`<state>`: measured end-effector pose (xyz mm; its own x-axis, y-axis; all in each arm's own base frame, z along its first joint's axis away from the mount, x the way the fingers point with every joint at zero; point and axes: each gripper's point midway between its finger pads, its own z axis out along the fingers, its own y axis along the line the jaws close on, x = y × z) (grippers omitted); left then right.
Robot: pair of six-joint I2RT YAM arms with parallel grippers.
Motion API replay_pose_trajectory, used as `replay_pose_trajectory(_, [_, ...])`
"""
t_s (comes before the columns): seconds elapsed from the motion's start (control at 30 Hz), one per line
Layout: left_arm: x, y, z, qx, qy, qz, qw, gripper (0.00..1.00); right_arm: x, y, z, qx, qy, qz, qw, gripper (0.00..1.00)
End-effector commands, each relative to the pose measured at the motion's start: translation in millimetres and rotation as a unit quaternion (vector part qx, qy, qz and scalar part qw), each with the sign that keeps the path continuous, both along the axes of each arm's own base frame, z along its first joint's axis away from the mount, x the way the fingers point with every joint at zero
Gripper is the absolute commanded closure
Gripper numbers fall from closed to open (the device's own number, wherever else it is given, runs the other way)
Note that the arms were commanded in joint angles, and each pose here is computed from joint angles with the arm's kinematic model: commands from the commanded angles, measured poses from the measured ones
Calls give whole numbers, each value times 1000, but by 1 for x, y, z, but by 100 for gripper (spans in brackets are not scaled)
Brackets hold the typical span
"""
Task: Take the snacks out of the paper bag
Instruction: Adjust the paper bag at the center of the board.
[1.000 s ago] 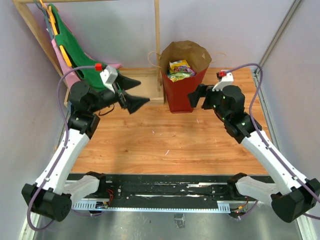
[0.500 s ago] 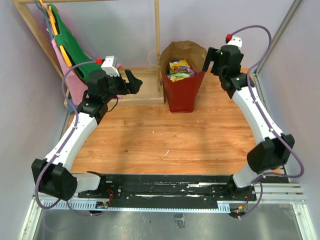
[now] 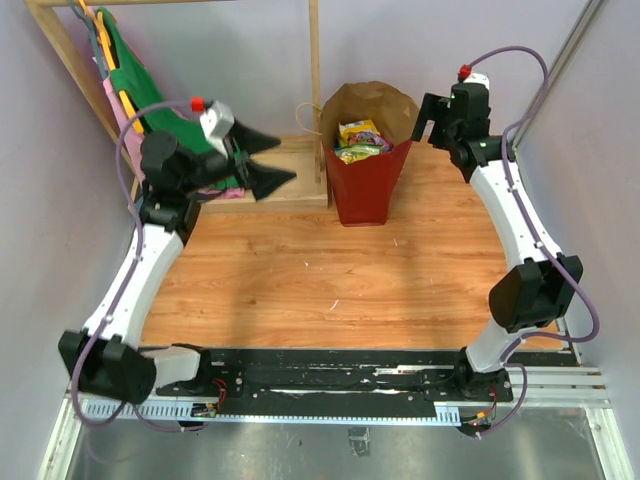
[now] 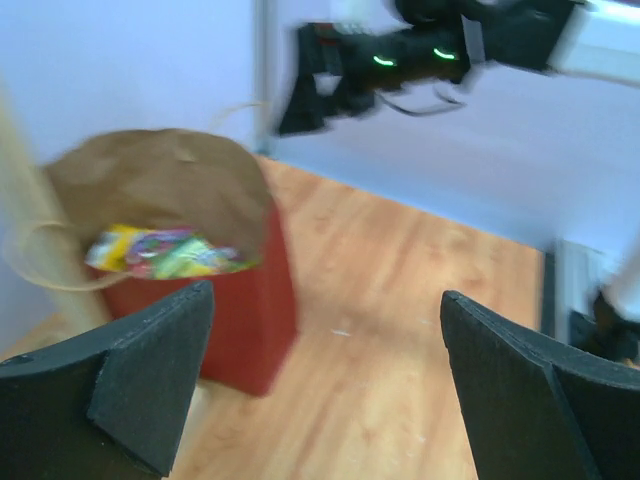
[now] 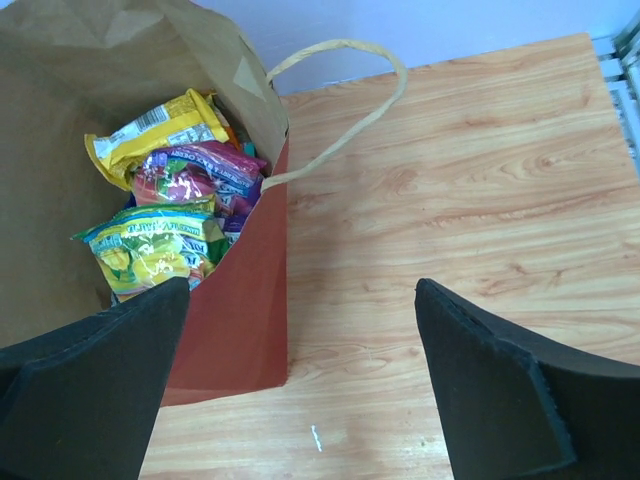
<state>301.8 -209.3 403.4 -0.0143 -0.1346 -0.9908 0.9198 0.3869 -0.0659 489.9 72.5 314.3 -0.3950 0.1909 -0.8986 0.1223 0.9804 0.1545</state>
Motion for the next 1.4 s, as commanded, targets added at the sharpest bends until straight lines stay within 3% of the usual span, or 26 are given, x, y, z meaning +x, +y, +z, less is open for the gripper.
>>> replay_pose_trajectory(0.0, [87, 22, 19, -4, 57, 142, 988, 0, 18, -4, 1, 61, -2, 30, 998, 6])
replay_pose_trajectory(0.07, [133, 49, 18, -7, 79, 261, 962, 0, 23, -9, -2, 72, 5, 31, 997, 7])
replay_pose_trajectory(0.1, [154, 70, 19, -24, 77, 334, 939, 0, 25, -13, -3, 74, 6, 28, 997, 8])
replay_pose_trajectory(0.17, [171, 95, 17, -63, 55, 407, 909, 0, 27, -16, -2, 79, 3, 26, 996, 9])
replay_pose_trajectory(0.27, [183, 106, 5, -113, 20, 434, 894, 2, 30, -6, 2, 94, -3, 49, 994, 10])
replay_pose_trajectory(0.37, [195, 125, -16, -138, 31, 494, 858, 4, 35, 3, -4, 105, 7, 70, 992, 12])
replay_pose_trajectory(0.5, [213, 130, -25, -99, 70, 557, 822, 12, 44, -1, -15, 83, 11, 70, 994, 13])
replay_pose_trajectory(0.57, [218, 117, -6, -69, 48, 564, 821, 14, 50, -3, -17, 81, 9, 67, 994, 14])
replay_pose_trajectory(0.63, [220, 106, 6, -59, 32, 554, 830, 14, 54, -4, -14, 79, 7, 68, 995, 16])
replay_pose_trajectory(0.73, [209, 88, 25, -84, 15, 502, 860, 9, 58, -8, -8, 72, -3, 69, 995, 16])
replay_pose_trajectory(0.83, [169, 72, 49, -127, -18, 439, 889, 1, 62, -13, -5, 70, -13, 67, 995, 20])
replay_pose_trajectory(0.87, [154, 60, 55, -123, -32, 398, 909, 0, 64, -15, -4, 70, -15, 66, 995, 24])
replay_pose_trajectory(1.07, [90, 14, 53, -44, -15, 232, 972, 0, 72, -13, -9, 80, -18, 80, 993, 50])
replay_pose_trajectory(1.2, [42, -4, 38, 7, -6, 129, 992, 0, 75, -10, -10, 92, -31, 84, 992, 67])
replay_pose_trajectory(1.37, [-18, -8, 24, 21, -105, 48, 993, 0, 84, -10, -16, 92, -27, 78, 992, 86])
